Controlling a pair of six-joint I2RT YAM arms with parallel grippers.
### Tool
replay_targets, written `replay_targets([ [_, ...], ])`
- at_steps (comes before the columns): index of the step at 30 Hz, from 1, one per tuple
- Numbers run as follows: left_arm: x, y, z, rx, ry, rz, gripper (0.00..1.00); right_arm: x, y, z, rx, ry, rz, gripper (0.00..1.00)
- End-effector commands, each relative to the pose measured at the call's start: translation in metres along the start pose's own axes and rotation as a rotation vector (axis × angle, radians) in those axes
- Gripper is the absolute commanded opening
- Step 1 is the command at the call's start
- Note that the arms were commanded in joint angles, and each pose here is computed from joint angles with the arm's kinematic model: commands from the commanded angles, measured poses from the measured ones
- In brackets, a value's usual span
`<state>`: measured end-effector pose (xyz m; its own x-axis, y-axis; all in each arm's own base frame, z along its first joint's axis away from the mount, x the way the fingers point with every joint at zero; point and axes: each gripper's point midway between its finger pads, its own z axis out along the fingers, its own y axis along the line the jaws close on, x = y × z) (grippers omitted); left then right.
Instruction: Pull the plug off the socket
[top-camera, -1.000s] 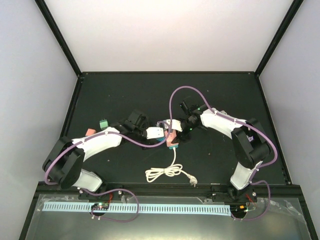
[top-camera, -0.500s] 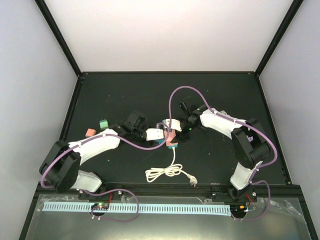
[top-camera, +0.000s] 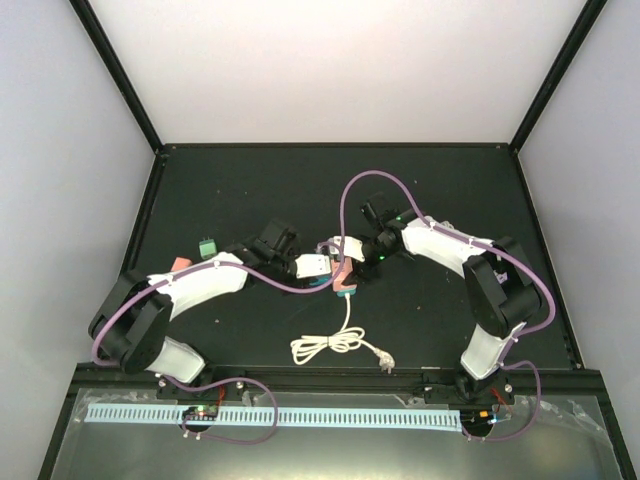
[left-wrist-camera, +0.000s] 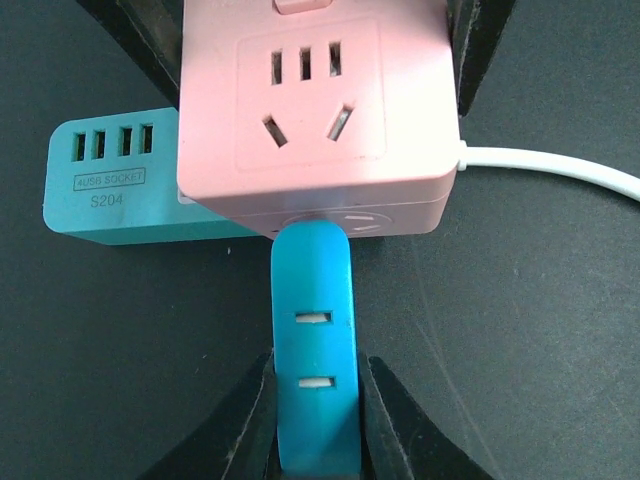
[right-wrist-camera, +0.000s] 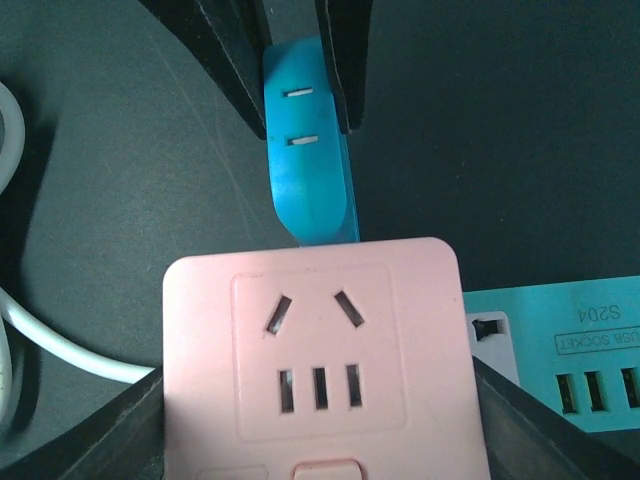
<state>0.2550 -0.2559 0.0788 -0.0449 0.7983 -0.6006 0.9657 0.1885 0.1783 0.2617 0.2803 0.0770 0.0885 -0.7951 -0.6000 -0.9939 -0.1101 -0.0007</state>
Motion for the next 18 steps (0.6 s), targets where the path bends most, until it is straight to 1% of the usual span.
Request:
replay_targets([
  [1, 0.017, 0.004, -0.005, -0.022, 0.063, -0.053, 0.02, 0.021, 0.008, 0.010, -0.001, 0.095, -0.062, 0.25],
  [6, 0.028, 0.009, -0.008, -0.029, 0.089, -0.057, 0.01, 0.034, 0.011, 0.016, 0.003, 0.123, -0.050, 0.22],
  [10, 0.030, 0.007, -0.016, -0.003, 0.074, -0.078, 0.01, 0.042, 0.011, 0.018, 0.015, 0.148, -0.043, 0.19],
  [18, 0.037, 0.005, -0.032, -0.008, 0.079, -0.054, 0.01, 0.047, 0.008, 0.019, 0.021, 0.170, -0.042, 0.17],
])
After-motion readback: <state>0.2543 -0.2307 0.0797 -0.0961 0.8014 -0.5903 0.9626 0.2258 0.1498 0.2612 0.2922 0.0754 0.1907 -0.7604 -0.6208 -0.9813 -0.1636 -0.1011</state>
